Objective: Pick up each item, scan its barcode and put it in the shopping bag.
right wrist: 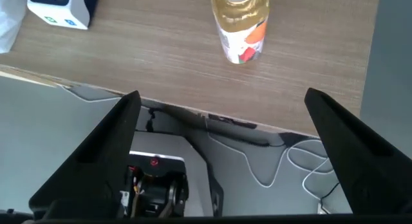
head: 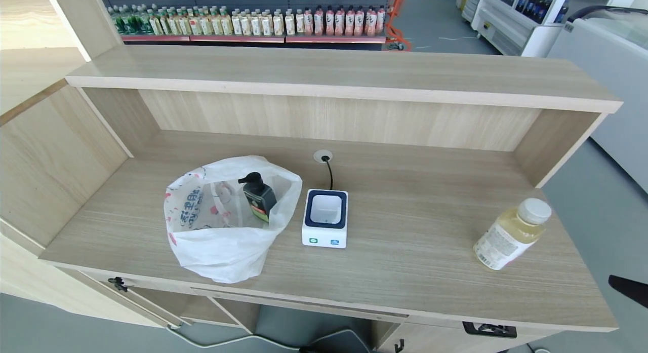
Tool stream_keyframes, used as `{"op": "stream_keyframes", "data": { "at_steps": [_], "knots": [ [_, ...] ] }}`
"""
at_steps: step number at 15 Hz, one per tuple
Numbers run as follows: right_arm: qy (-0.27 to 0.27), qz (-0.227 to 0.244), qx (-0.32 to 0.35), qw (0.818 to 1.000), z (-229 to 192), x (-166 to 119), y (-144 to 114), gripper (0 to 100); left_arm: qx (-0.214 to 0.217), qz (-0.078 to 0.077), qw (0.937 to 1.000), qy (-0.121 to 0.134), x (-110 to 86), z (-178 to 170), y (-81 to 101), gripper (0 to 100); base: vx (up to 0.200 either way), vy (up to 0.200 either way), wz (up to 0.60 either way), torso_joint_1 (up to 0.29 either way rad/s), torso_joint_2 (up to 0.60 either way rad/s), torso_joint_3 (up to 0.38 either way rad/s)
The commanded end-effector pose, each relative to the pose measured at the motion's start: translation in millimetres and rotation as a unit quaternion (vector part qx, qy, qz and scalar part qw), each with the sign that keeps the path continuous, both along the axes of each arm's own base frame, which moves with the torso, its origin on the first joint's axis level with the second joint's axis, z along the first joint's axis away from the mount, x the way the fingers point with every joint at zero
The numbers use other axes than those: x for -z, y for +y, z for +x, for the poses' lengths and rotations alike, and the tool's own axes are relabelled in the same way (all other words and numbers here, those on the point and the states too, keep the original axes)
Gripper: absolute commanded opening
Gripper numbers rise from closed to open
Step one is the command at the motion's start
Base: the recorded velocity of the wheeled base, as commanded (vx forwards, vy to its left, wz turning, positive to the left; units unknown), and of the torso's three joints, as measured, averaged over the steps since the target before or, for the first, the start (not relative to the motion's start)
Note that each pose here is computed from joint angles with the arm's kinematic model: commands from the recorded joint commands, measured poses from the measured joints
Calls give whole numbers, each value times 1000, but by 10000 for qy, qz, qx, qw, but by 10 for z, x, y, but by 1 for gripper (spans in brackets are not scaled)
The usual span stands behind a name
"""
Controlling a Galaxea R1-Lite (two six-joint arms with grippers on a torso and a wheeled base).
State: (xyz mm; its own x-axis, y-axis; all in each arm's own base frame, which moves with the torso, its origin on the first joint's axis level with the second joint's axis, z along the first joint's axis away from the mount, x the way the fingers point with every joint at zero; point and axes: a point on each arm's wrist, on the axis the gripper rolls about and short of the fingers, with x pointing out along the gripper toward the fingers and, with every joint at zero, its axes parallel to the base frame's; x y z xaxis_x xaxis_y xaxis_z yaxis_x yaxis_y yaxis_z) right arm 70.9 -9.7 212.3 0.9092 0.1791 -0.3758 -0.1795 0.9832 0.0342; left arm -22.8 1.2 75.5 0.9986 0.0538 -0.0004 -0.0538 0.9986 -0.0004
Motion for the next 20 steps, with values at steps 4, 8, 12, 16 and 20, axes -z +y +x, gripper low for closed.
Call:
{"op": "stream_keyframes", "data": {
  "at_steps": [4, 8, 12, 16, 20],
  "knots": [
    [164, 26, 20, 9999, 223, -88, -62, 100, -7, -6, 10000, -10, -1, 0, 0, 100, -50, -50, 0, -1, -1, 2],
    [597, -794, 602, 9932, 508, -62, -335, 100, -7, -6, 10000, -2, 0, 0, 0, 100, 0, 0, 0, 0, 0, 0],
    [864, -1102, 653, 9880, 568, 18, -454, 100, -7, 2, 10000, -2, 0, 0, 0, 100, 0, 0, 0, 0, 0, 0],
    [1092, -938, 101, 9895, 690, 152, -374, 100, -7, -6, 10000, -2, 0, 0, 0, 100, 0, 0, 0, 0, 0, 0],
    [994, -984, -226, 9899, 735, 273, -275, 100, -7, -6, 10000, -2, 0, 0, 0, 100, 0, 0, 0, 0, 0, 0]
  ]
}}
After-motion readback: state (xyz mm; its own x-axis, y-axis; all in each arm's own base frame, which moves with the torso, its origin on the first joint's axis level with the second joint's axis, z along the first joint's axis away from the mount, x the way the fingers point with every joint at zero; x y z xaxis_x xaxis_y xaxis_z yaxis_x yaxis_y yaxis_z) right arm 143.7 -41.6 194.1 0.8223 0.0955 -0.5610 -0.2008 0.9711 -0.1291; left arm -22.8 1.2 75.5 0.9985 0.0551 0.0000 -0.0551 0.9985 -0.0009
